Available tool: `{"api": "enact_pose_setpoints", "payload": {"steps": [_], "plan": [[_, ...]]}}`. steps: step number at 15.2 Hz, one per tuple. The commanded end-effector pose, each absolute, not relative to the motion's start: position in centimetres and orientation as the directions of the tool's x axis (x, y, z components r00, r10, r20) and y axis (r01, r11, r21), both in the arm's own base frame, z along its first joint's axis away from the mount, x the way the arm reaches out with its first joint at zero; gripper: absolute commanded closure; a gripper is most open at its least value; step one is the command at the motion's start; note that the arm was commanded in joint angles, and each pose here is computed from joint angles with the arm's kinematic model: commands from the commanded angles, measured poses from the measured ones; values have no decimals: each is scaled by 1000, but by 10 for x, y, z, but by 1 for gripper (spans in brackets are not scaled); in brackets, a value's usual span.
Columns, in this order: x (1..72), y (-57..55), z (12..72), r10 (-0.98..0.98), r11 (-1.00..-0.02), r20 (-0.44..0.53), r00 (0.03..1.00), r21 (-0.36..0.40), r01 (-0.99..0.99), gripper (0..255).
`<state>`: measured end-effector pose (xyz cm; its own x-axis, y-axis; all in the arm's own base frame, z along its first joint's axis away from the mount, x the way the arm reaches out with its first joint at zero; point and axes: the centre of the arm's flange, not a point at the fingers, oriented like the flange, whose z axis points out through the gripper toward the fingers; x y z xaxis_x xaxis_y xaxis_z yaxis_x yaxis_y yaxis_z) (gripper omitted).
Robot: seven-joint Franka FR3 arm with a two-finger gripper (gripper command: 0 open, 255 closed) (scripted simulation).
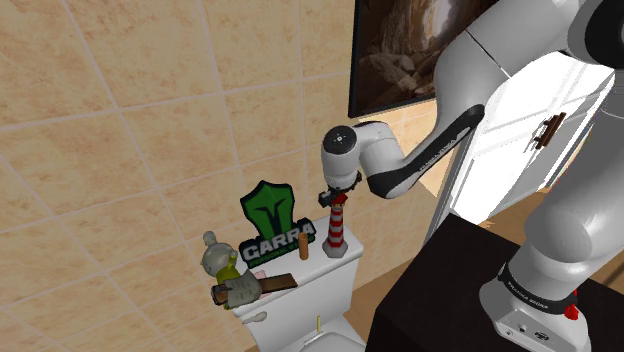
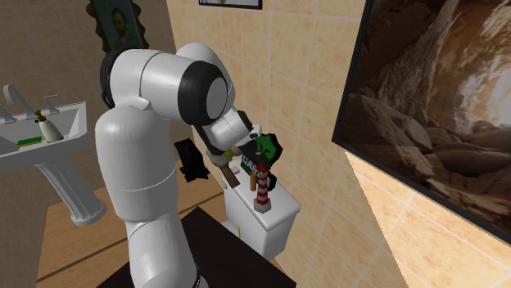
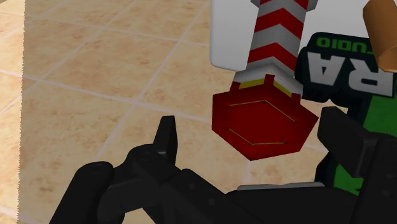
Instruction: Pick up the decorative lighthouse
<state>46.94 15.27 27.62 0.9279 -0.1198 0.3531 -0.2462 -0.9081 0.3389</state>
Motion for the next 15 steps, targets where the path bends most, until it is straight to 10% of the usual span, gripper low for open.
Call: {"api": "enact_pose_setpoints", "payload": {"steps": [1,6,7,15], "plan": [[471,153,266,-119,-908,355,927,340,-247,0],[471,153,247,-119,-908,355,927,340,-247,0],[470,153,247,-119,-908,355,927,340,-247,255],[470,154,246,-119,-908,355,927,340,-247,255]]}}
